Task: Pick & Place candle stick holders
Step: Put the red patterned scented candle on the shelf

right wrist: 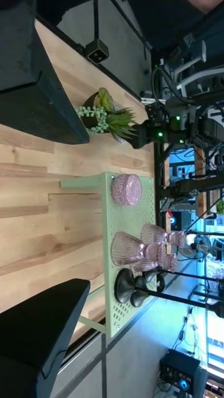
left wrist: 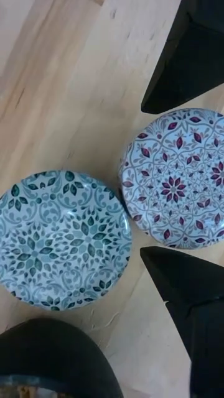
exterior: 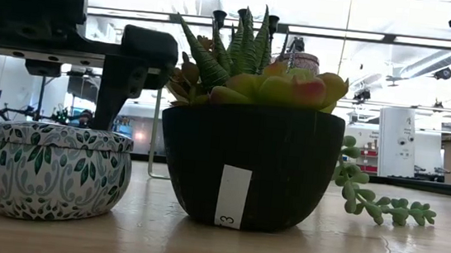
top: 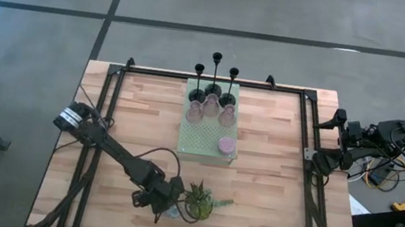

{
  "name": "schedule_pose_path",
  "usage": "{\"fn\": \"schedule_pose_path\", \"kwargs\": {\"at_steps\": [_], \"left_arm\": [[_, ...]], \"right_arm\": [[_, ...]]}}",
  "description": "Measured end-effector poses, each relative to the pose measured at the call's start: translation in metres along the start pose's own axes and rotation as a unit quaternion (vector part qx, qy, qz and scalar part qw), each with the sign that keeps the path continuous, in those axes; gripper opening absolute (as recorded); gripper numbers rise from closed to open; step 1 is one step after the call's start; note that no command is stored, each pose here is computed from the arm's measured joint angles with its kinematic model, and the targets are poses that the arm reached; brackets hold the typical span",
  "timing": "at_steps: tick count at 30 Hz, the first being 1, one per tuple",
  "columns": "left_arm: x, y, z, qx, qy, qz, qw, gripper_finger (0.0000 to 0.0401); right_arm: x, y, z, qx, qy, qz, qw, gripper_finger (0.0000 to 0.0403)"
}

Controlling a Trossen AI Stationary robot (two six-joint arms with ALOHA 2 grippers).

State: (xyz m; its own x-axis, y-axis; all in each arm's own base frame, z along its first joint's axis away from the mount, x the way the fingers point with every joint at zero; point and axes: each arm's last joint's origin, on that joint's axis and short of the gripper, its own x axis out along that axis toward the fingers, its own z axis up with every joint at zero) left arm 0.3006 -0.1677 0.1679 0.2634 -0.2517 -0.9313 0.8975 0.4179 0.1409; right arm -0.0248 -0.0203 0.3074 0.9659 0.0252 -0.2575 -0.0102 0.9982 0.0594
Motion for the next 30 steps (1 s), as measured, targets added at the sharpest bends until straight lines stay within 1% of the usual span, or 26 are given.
{"fn": "schedule_pose_path", "kwargs": {"at_steps": [16,22,25,30], "left_arm": [[0.0088,-0.0047,-0.0083,-0.004,0.003,-0.001,1.0,0.0369],[0.0087,-0.0024,-0.0059,-0.001,-0.005,0.015,1.0,0.0368],[0.0086,-0.0007,-0.0057,0.003,0.0,0.033,0.999,0.0357],[0.0086,-0.0007,-0.0061,0.003,0.002,0.032,0.999,0.0316]], "right_arm": [[0.0001,0.0,-0.0001,0.0,0.0,0.0,1.0,0.0366],[0.0,0.0,0.0,0.0,0.0,0.0,1.0,0.0366],[0.0,0.0,0.0,0.0,0.0,0.0,1.0,0.0366],[0.0001,0.0,-0.0001,0.0,0.0,0.0,1.0,0.0366]]}}
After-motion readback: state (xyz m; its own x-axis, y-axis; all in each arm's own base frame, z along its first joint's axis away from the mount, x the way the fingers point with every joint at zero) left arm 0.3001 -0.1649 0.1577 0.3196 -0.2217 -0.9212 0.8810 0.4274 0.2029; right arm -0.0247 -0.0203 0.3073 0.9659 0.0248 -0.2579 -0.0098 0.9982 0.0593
